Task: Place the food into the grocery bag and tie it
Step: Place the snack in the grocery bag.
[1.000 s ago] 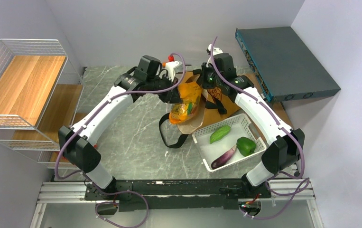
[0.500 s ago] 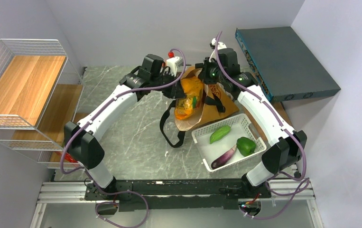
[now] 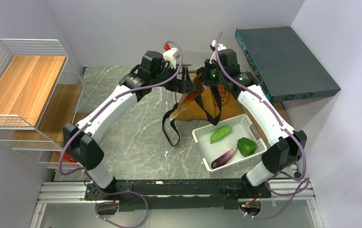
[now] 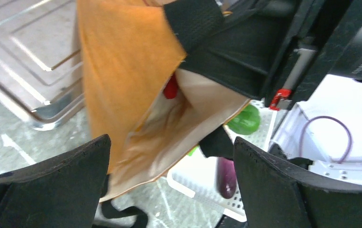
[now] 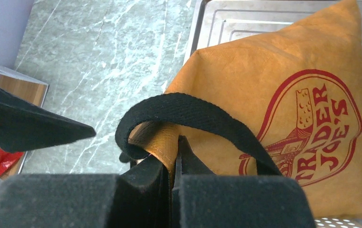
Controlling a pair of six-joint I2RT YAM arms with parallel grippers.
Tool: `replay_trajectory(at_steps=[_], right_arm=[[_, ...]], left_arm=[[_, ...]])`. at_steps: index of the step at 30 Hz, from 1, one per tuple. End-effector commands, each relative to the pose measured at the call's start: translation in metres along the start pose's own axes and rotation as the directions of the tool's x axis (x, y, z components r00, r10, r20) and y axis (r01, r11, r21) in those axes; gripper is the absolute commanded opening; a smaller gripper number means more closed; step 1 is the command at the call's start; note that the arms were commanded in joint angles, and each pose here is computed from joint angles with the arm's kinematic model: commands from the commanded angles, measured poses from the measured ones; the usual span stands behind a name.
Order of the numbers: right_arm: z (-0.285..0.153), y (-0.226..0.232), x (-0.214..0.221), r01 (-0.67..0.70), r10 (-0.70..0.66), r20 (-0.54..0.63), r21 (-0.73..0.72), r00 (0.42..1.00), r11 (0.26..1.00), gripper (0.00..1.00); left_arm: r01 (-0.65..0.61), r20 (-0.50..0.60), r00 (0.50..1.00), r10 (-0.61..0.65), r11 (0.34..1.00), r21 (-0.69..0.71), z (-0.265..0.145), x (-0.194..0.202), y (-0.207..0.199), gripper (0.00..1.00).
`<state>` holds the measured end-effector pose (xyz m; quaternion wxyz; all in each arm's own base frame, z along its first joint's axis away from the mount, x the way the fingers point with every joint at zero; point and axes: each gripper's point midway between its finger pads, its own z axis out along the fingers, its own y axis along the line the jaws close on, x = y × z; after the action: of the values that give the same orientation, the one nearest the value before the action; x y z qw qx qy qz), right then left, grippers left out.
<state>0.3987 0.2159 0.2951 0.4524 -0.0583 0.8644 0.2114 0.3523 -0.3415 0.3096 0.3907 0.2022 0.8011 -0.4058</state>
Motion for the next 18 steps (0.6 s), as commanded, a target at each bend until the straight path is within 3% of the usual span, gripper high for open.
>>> replay_trajectory(at_steps=[1, 11, 18], right_arm=[[-0.023, 0.024, -0.050, -0.002, 0.015, 0.158, -0.080, 0.987, 0.997, 0.00], [-0.019, 0.025, -0.048, -0.008, 0.021, 0.149, -0.086, 0.989, 0.996, 0.00], [-0.017, 0.025, -0.047, -0.010, 0.023, 0.144, -0.088, 0.989, 0.996, 0.00]], left_arm=[[-0.081, 0.101, 0.991, 0.093, 0.990, -0.120, -0.038, -0.035, -0.001, 0.99], [-0.165, -0.076, 0.986, 0.146, 0.887, -0.430, -0.064, 0.039, 0.079, 0.99], [-0.238, -0.095, 0.971, 0.219, 0.922, -0.305, -0.041, 0.067, 0.076, 0.97]])
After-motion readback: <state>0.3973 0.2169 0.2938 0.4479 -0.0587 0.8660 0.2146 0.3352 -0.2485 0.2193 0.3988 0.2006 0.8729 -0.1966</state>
